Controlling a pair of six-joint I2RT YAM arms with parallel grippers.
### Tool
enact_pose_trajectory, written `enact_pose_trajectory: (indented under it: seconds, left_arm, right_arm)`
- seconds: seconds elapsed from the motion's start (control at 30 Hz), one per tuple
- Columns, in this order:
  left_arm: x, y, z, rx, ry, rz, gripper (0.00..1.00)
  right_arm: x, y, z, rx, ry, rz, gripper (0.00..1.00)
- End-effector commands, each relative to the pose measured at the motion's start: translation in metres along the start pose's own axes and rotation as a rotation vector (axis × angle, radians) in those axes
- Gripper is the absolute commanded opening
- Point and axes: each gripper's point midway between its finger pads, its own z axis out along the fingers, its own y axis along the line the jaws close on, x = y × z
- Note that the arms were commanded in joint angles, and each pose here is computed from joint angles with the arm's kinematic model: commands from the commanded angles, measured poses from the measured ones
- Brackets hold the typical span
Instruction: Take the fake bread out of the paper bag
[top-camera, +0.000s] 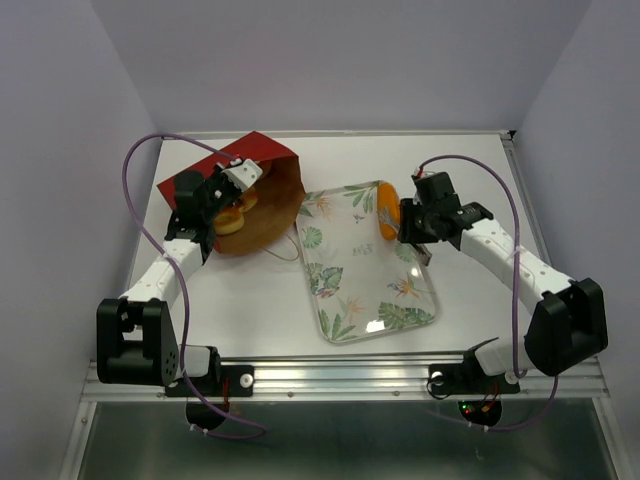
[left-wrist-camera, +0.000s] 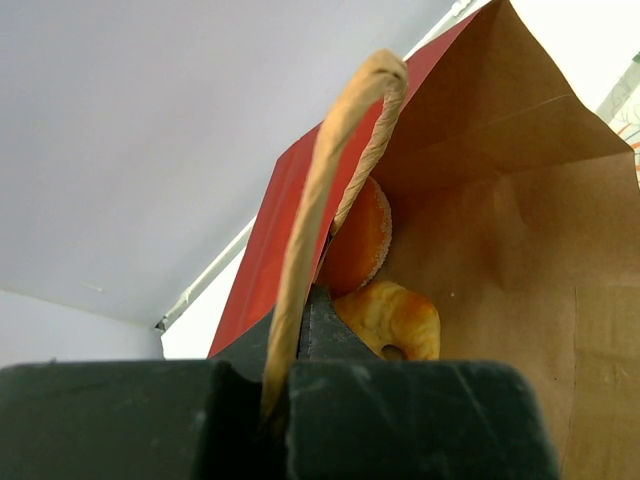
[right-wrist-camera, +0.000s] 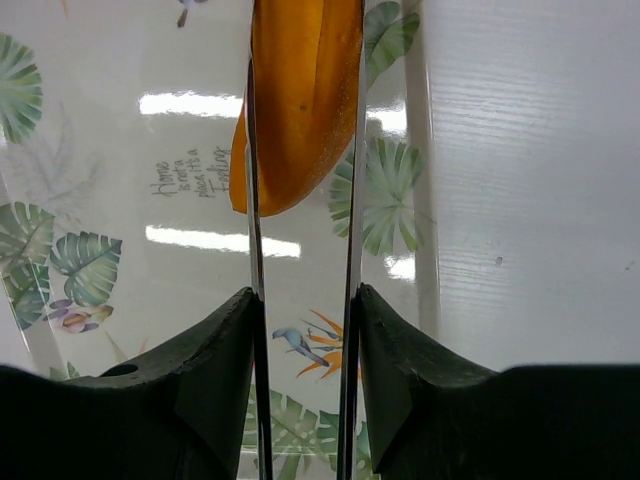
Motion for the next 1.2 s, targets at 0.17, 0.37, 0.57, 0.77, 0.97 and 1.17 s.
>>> enact_pose_trajectory:
  seconds: [0.17,0.37,0.57,0.77,0.97,1.17]
  left_arm:
    - [-0.032,0.017,0.005,-0.039,-0.094,0.036,0.0]
    - [-0.034,0.019,0.003,-0.05,-0.096,0.047,0.0]
    - [-0.034,0.017,0.003,-0.044,-0.099,0.047,0.0]
    - [-0.036,0.017,0.002,-0.045,-0.103,0.047,0.0]
    - [-0.037,0.017,0.002,-0.045,-0.105,0.044,0.0]
    - [-0.038,0.017,0.002,-0.049,-0.103,0.041,0.0]
  right_arm:
    - [-0.017,0.016,-0.007,-0.102,-0.121,-0.027,0.4]
    - [-0.016,0.008,-0.011,-0.072,-0.115,0.002,0.67]
    - [-0.023,0.009,-0.022,-0.074,-0.132,0.018,0.68]
    - [-0.045,0.012,-0.044,-0.078,-0.186,0.004,0.65]
    - [-0.071,0.047,-0.083,-0.271,-0.253,-0.061,0.6]
    - [-0.058,0.108,-0.1,-0.549,-0.211,-0.154,0.58]
